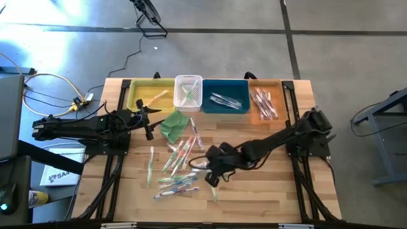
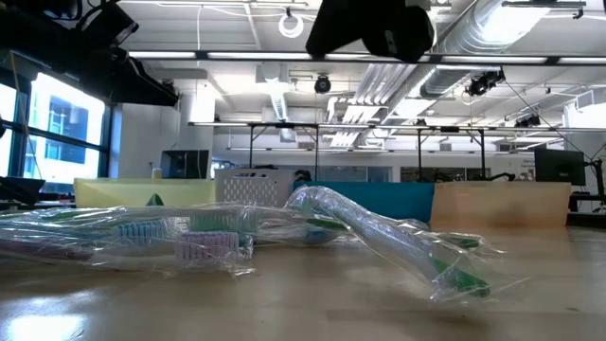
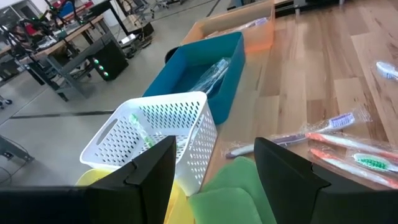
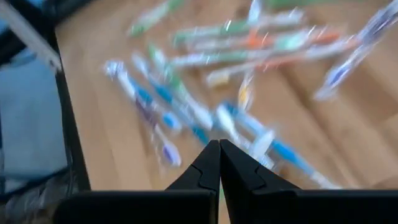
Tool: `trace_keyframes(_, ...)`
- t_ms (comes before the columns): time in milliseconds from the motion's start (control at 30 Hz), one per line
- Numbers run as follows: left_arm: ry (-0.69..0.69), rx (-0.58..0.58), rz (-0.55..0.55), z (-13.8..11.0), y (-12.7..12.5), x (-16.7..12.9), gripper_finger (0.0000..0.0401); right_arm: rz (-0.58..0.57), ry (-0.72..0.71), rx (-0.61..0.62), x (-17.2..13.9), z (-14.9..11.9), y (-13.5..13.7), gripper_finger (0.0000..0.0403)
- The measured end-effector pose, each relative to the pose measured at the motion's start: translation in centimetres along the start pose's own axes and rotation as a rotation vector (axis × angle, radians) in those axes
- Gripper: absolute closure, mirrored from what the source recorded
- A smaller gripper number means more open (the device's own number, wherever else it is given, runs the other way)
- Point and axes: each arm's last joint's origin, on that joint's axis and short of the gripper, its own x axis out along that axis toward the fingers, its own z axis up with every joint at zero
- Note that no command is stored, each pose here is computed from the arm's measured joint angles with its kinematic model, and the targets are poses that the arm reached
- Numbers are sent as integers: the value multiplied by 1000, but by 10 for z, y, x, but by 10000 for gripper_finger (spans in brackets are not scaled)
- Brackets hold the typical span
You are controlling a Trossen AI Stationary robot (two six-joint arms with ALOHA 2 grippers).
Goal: Pick & Place Toothbrushes
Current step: Put the green toothbrush into the white bin
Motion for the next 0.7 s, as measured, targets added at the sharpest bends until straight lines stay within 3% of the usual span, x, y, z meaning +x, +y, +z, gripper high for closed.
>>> trace_keyframes(367, 18, -7, -79, -3, -3, 0, 190, -135, 198, 199, 10, -21, -11, 401)
trace_keyframes(567, 22, -9, -80, -4, -3, 0, 190, -139, 200, 208, 11, -28, -7, 398)
trace_keyframes(700, 22, -9, -79, -4, -3, 0, 190, -139, 226, 205, 19, -34, -5, 370)
